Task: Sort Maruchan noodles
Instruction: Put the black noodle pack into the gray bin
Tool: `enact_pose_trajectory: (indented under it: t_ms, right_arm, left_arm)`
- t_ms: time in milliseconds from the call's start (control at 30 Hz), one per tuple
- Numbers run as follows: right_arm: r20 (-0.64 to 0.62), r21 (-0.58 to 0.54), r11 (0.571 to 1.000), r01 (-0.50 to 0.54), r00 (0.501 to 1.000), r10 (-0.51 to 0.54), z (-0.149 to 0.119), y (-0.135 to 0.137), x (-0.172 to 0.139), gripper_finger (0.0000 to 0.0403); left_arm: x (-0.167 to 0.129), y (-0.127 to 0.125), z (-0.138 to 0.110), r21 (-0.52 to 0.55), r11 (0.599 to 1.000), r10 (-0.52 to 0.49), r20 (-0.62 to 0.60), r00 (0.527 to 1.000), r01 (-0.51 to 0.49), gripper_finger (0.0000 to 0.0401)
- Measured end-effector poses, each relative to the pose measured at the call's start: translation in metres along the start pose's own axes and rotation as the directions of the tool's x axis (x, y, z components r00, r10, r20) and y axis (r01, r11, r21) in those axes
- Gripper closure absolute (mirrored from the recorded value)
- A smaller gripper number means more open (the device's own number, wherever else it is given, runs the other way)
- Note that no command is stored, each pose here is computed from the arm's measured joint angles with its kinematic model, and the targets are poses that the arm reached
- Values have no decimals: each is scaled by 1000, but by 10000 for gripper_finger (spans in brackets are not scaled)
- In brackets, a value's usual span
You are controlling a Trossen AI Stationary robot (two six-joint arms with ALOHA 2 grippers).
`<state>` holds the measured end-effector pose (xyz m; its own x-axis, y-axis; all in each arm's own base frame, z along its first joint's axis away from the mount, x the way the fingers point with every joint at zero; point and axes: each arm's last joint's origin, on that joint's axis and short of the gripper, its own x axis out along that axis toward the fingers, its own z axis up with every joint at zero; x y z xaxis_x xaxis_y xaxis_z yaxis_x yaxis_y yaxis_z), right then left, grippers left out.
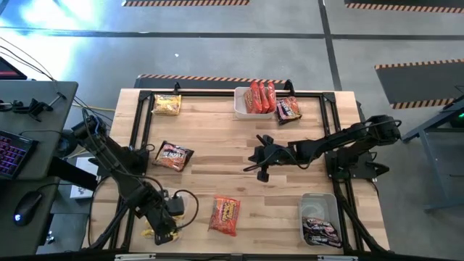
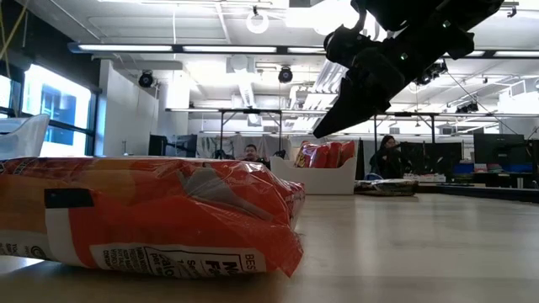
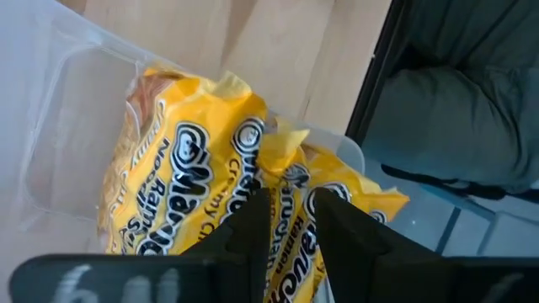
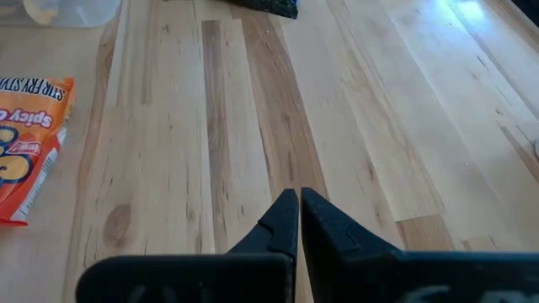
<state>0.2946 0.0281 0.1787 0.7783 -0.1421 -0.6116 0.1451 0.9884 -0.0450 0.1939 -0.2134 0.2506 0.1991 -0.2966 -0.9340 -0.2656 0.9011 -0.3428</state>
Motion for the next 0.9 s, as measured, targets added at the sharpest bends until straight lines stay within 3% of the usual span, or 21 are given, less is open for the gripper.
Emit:
enact_pose_trajectory:
  t_ms: [200,300,467,667,900]
  right_arm:
    - [0,-7,1000,0,1000,0,0,0,0,403]
    - [0,-35,999,0,1000,0,0,0,0,403]
    - [63,-63,998,-4,998,8,5,1,3,403]
    - [73,-94,996,-6,997,13,-1,5,19,403]
    - [42,-101,995,-14,999,18,-9,7,32,403]
  left_arm:
    - [-14,2,-2,28,999,-26,51,998,24,324]
    - [-30,6,-1,49,998,-33,157,987,25,337]
    - [-50,26,10,66,998,-2,368,930,-24,366]
    - [-36,73,40,-137,982,173,392,904,-128,387]
    - [-9,121,78,-124,925,380,331,864,-359,337]
